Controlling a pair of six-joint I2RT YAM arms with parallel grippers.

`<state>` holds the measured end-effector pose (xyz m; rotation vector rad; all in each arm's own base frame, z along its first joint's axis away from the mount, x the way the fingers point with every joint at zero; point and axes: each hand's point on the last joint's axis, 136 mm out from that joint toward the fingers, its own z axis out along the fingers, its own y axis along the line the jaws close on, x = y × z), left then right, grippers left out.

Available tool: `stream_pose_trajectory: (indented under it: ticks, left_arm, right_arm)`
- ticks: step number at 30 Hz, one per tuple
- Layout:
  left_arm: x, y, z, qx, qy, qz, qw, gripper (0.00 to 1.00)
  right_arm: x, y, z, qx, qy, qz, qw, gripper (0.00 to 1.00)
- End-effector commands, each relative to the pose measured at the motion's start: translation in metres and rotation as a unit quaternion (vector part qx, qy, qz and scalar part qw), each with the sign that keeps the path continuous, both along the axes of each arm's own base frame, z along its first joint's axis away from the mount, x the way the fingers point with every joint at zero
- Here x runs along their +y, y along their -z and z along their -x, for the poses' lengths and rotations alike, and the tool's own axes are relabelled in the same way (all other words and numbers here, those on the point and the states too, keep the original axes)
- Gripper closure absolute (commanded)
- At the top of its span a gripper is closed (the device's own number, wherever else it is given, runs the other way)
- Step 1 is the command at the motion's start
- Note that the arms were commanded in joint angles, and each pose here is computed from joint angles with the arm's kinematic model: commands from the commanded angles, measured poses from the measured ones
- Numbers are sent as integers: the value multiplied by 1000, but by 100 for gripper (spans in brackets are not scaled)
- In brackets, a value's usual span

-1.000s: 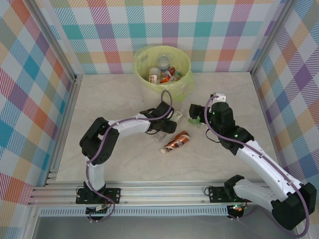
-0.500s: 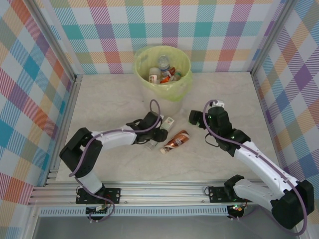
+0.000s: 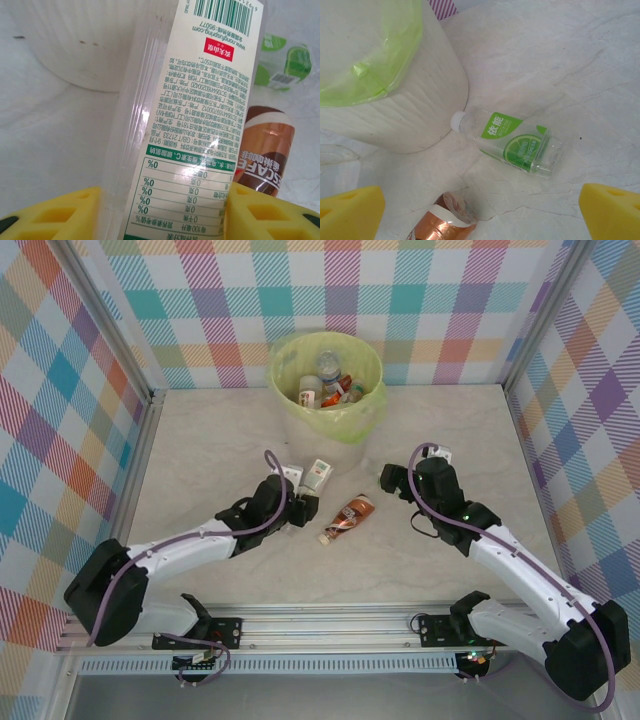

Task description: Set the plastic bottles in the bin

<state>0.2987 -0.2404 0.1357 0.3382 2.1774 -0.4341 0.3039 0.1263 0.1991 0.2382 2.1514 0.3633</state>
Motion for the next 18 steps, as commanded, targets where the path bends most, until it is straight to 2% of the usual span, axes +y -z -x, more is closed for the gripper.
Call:
stream_pose_trajectory:
  ticks: [1, 5, 13, 18]
  left_arm:
    - [17, -31, -5, -61, -52, 31, 996, 53]
    - [45, -44, -4, -90, -104, 17, 990, 55]
    - [101, -80, -4, -130, -221, 9, 966, 54]
    - [123, -114, -9, -153, -261, 26, 953, 54]
  right_arm:
    - [1, -9, -6, -17, 13, -16, 1000, 0]
    - [2, -10, -8, -19, 13, -17, 1000, 0]
    - [5, -13, -12, -20, 9, -19, 1000, 1]
    - [6, -16, -12, -22, 8, -21, 1000, 0]
